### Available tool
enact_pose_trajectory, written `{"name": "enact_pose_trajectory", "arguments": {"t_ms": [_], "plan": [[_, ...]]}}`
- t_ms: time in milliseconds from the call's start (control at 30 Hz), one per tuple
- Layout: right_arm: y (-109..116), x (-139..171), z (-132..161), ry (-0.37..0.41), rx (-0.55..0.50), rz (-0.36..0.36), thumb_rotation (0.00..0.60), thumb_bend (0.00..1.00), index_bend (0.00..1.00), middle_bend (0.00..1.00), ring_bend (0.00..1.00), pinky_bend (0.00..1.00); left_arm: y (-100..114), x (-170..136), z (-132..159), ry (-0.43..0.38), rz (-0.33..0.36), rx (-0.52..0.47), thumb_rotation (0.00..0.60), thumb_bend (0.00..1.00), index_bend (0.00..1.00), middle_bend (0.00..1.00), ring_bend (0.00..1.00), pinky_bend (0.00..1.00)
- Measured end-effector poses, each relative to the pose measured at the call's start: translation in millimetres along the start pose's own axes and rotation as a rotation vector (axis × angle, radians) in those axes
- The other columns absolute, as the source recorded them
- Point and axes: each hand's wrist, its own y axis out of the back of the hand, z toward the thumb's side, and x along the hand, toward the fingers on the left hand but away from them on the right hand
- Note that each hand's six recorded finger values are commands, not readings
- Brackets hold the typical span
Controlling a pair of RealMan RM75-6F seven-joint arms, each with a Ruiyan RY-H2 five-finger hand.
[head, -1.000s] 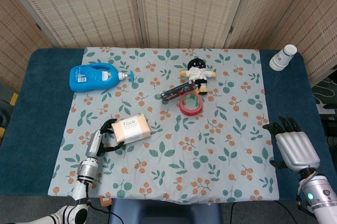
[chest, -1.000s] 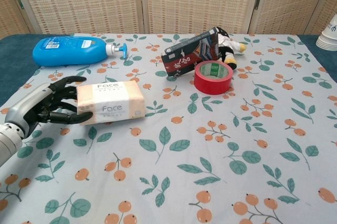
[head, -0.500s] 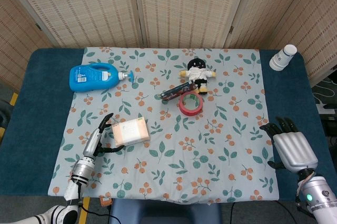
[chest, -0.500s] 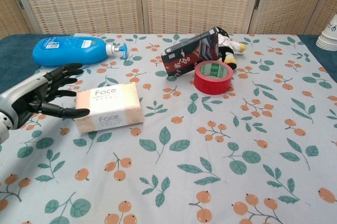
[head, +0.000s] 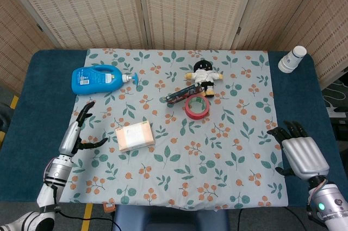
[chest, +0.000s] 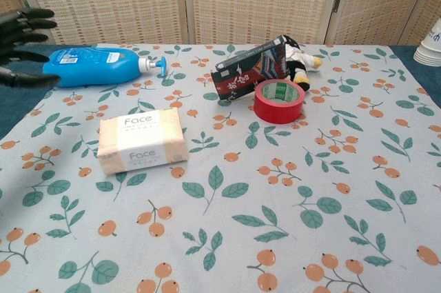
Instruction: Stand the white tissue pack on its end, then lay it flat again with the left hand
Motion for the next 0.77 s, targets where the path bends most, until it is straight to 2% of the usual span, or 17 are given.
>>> {"name": "enact_pose_trajectory", "arguments": {"t_ms": [67, 133, 167, 233, 333, 367, 467, 567, 767], "plan": [[1, 1, 2, 0.007, -0.003, -0.005, 0.6, 0.06, 0.2, 0.17, 0.0, 0.0, 24, -1, 8, -0.007, 0.028, 0.053, 0.6, 0.4, 0.08, 0.06, 0.05, 0.22], [3, 3, 3, 0.014, -0.007, -0.015, 0.6, 0.06, 0.2, 0.17, 0.0, 0.0, 42, -3, 12, -0.008, 0.053, 0.131, 0.6, 0.42, 0.19, 0.19, 0.16, 0.24], [4, 3, 4, 0.017, -0.008, -0.02, 0.6, 0.06, 0.2, 0.17, 0.0, 0.0, 50, -4, 12, -0.005, 0.065, 0.195, 0.6, 0.42, 0.19, 0.2, 0.17, 0.25], [6, 5, 4, 0.023, -0.009, -0.029, 0.6, 0.06, 0.2, 0.17, 0.0, 0.0, 60, -7, 12, 0.003, 0.077, 0.32, 0.6, 0.33, 0.14, 0.22, 0.15, 0.24], [6, 8, 6, 0.033, -0.01, -0.034, 0.6, 0.06, 0.2, 0.17, 0.0, 0.0, 75, -14, 7, 0.034, 0.063, 0.598, 0.6, 0.27, 0.1, 0.18, 0.07, 0.2], [7, 9, 6, 0.037, -0.011, -0.036, 0.6, 0.06, 0.2, 0.17, 0.0, 0.0, 81, -17, 4, 0.054, 0.047, 0.716, 0.6, 0.27, 0.11, 0.17, 0.07, 0.19], [9, 12, 9, 0.058, -0.012, -0.051, 0.6, 0.06, 0.2, 0.17, 0.0, 0.0, 99, -29, -3, 0.117, -0.001, 0.966, 0.6, 0.28, 0.12, 0.16, 0.06, 0.19], [12, 18, 12, 0.079, -0.014, -0.069, 0.6, 0.06, 0.2, 0.17, 0.0, 0.0, 111, -44, -8, 0.186, -0.052, 1.085, 0.6, 0.32, 0.11, 0.16, 0.07, 0.19], [18, 27, 10, 0.083, -0.022, -0.102, 0.6, 0.06, 0.2, 0.17, 0.0, 0.0, 104, -60, -10, 0.222, -0.116, 1.164, 0.6, 0.34, 0.11, 0.16, 0.07, 0.19]]}}
